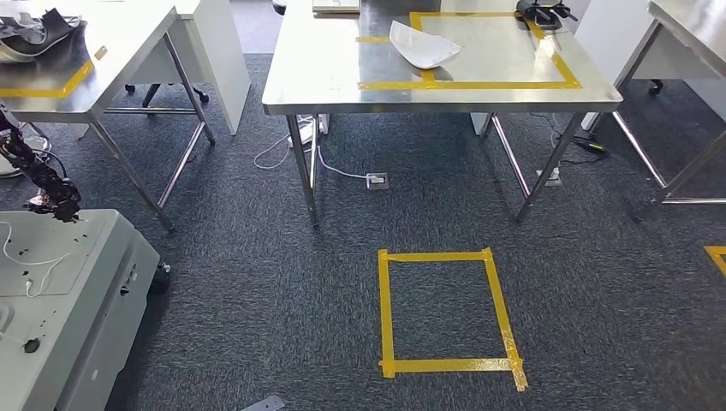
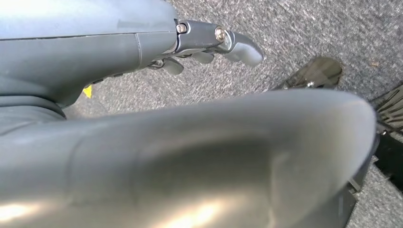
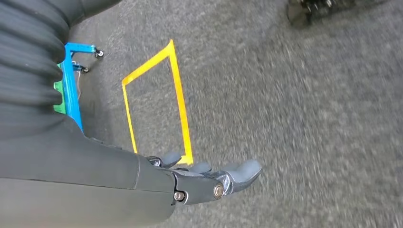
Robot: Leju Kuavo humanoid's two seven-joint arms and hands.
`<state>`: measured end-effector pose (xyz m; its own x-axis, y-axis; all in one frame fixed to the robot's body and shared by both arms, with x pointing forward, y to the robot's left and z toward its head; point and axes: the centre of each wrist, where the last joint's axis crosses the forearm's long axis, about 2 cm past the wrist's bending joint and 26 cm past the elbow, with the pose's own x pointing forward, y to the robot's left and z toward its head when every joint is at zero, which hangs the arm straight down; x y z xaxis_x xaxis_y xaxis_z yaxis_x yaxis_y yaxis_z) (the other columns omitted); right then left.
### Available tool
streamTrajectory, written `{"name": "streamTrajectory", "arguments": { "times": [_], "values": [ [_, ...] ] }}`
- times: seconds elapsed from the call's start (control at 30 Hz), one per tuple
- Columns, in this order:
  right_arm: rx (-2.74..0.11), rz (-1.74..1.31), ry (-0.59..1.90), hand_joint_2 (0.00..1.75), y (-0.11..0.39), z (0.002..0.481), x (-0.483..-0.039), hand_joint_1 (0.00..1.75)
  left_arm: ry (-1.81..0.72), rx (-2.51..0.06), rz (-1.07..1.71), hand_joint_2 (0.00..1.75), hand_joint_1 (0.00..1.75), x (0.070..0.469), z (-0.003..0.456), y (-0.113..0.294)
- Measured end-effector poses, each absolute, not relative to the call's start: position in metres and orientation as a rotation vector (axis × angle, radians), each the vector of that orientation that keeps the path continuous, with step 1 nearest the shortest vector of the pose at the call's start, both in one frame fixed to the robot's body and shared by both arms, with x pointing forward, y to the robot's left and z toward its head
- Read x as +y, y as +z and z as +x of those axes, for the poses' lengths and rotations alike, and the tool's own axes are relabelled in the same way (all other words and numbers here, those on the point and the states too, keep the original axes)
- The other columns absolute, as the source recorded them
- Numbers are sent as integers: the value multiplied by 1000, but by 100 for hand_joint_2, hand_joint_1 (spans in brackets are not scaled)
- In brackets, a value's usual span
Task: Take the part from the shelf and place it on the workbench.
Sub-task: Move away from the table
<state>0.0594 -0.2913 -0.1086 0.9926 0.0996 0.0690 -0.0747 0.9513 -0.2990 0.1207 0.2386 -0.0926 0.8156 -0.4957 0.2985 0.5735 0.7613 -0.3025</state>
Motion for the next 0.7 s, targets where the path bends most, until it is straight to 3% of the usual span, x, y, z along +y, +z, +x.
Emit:
{"name": "streamTrajectory", "arguments": {
  "times": [0.37, 0.7],
  "values": [
    [-86, -269, 118, 175, -107, 69, -283, 0, -570, -213, -386, 0, 0, 242, 125, -92],
    [-121, -267, 190, 175, -104, 89, -282, 0, -516, -169, -395, 0, 0, 250, 100, -99]
  ]
}}
